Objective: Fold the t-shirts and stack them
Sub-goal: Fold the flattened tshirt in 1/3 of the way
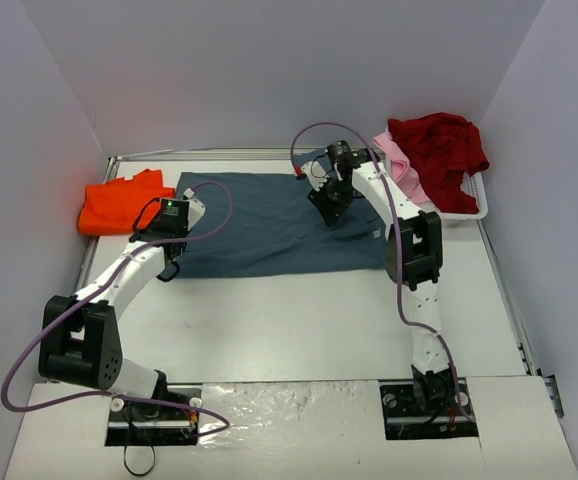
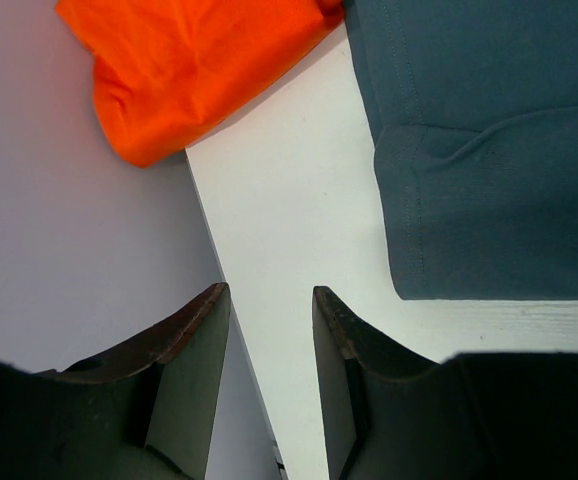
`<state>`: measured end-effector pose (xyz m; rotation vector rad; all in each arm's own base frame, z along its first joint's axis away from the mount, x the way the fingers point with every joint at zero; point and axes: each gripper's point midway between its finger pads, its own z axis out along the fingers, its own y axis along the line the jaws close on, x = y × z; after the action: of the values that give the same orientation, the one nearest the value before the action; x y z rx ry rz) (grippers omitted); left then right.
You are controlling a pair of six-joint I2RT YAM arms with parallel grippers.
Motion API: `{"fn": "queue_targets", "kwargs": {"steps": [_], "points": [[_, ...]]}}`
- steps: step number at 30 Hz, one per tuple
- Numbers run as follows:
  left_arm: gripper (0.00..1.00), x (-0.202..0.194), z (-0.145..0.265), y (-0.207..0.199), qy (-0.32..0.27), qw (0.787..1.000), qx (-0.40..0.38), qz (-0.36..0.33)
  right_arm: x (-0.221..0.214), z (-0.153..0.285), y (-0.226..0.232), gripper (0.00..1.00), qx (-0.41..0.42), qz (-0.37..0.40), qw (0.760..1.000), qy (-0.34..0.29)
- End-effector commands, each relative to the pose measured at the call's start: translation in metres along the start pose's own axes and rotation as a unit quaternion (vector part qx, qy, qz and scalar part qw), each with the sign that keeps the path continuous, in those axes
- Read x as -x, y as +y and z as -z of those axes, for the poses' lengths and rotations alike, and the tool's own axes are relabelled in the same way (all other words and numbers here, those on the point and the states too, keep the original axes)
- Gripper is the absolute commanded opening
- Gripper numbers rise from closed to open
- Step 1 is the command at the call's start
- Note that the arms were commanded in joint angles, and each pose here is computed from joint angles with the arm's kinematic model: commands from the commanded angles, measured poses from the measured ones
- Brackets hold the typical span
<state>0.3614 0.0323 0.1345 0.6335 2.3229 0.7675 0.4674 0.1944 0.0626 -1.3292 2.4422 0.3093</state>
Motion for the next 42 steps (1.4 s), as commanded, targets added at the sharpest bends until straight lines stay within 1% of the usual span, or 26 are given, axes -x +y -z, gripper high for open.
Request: {"fn": "queue_targets", "kwargs": {"steps": [1,3,5,9,12,13,14,15,16,18,19,25,32,33,34,36,39,42], "points": [[0.37,0.002,0.005,0.005,-0.002,1.000,0.002,0.010,-0.012,-0.003,0.010,0.31,0.015,0.003,0.999,0.029],[0.37,0.001,0.004,0.004,-0.001,1.000,0.000,0.009,-0.013,-0.004,0.011,0.36,0.017,0.003,0.999,0.030],[0.37,0.001,0.004,0.003,-0.001,1.000,-0.001,0.009,-0.012,-0.005,0.012,0.37,0.017,0.005,0.999,0.030],[0.37,-0.001,0.004,0.002,-0.001,1.000,-0.002,0.008,-0.012,-0.009,0.015,0.37,0.022,0.008,0.999,0.035],[0.37,-0.001,0.003,0.001,0.000,1.000,-0.003,0.006,-0.015,-0.015,0.018,0.34,0.026,0.009,0.999,0.042],[0.37,-0.002,0.002,0.000,0.001,1.000,-0.004,0.006,-0.015,-0.016,0.019,0.31,0.027,0.010,0.999,0.044],[0.37,-0.002,0.002,0.000,0.001,1.000,-0.004,0.006,-0.016,-0.018,0.019,0.22,0.028,0.010,0.998,0.046],[0.37,-0.001,0.002,0.001,0.001,1.000,-0.003,0.006,-0.016,-0.018,0.019,0.18,0.027,0.010,0.998,0.047],[0.37,-0.001,0.002,0.000,0.001,1.000,-0.003,0.006,-0.017,-0.019,0.020,0.10,0.029,0.009,0.998,0.048],[0.37,-0.002,0.001,0.000,0.002,1.000,-0.004,0.006,-0.017,-0.020,0.020,0.06,0.030,0.010,0.998,0.049],[0.37,-0.002,0.001,0.000,0.002,1.000,-0.004,0.006,-0.017,-0.019,0.020,0.00,0.030,0.011,0.998,0.049],[0.37,-0.002,0.001,-0.001,0.002,1.000,-0.005,0.005,-0.014,-0.017,0.017,0.00,0.022,0.012,0.999,0.045],[0.37,-0.002,0.002,-0.001,0.002,1.000,-0.005,0.006,0.004,-0.001,0.008,0.00,-0.002,0.015,1.000,0.020],[0.37,-0.003,0.002,-0.001,0.002,1.000,-0.005,0.005,0.006,0.000,0.007,0.03,-0.005,0.015,1.000,0.019],[0.37,-0.002,0.002,-0.001,0.002,1.000,-0.005,0.005,0.006,0.000,0.006,0.14,-0.007,0.015,1.000,0.019],[0.37,-0.003,0.001,-0.002,0.002,1.000,-0.006,0.005,0.005,-0.002,0.006,0.28,-0.007,0.014,1.000,0.021],[0.37,-0.003,0.001,-0.002,0.003,1.000,-0.006,0.005,0.001,-0.006,0.009,0.37,-0.002,0.014,1.000,0.026],[0.37,-0.003,0.000,-0.002,0.003,1.000,-0.007,0.005,-0.003,-0.008,0.008,0.40,-0.001,0.013,0.999,0.032]]}}
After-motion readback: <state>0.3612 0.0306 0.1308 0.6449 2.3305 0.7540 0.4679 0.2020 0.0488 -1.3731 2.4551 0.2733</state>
